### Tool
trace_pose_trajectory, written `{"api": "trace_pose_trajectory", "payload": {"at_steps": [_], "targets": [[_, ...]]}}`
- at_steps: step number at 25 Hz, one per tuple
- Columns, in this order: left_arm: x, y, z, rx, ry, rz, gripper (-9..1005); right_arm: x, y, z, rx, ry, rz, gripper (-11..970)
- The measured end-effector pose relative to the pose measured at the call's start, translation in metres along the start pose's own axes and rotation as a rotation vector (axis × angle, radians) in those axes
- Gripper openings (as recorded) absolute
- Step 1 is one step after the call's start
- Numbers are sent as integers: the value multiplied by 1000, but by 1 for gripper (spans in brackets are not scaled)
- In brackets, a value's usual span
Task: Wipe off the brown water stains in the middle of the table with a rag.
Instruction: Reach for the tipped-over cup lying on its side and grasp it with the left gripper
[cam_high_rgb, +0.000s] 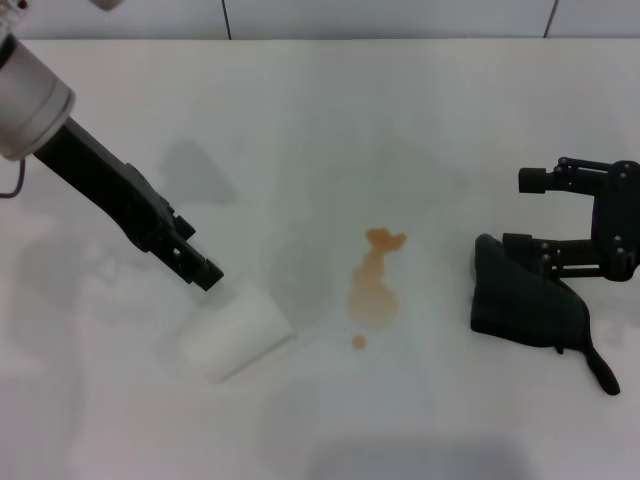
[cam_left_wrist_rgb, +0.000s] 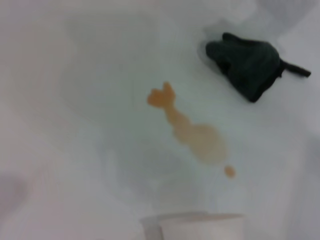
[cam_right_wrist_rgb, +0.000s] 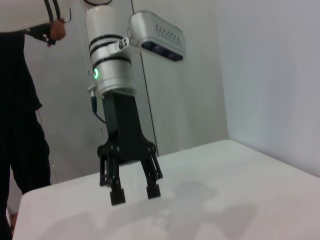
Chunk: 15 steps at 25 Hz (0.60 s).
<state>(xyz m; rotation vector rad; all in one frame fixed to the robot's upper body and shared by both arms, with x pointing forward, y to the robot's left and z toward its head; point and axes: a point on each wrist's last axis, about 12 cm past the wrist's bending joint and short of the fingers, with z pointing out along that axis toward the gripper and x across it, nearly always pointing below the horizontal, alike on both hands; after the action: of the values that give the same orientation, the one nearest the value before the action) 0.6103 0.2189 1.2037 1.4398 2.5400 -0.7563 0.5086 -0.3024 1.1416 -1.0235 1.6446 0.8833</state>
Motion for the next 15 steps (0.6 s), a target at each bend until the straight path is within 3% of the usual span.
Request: {"api": "trace_pose_trajectory", "payload": {"at_steps": [15], "targets": [[-11, -11, 23, -15, 118, 72, 861, -2, 2, 2, -13, -9, -7, 828]]}}
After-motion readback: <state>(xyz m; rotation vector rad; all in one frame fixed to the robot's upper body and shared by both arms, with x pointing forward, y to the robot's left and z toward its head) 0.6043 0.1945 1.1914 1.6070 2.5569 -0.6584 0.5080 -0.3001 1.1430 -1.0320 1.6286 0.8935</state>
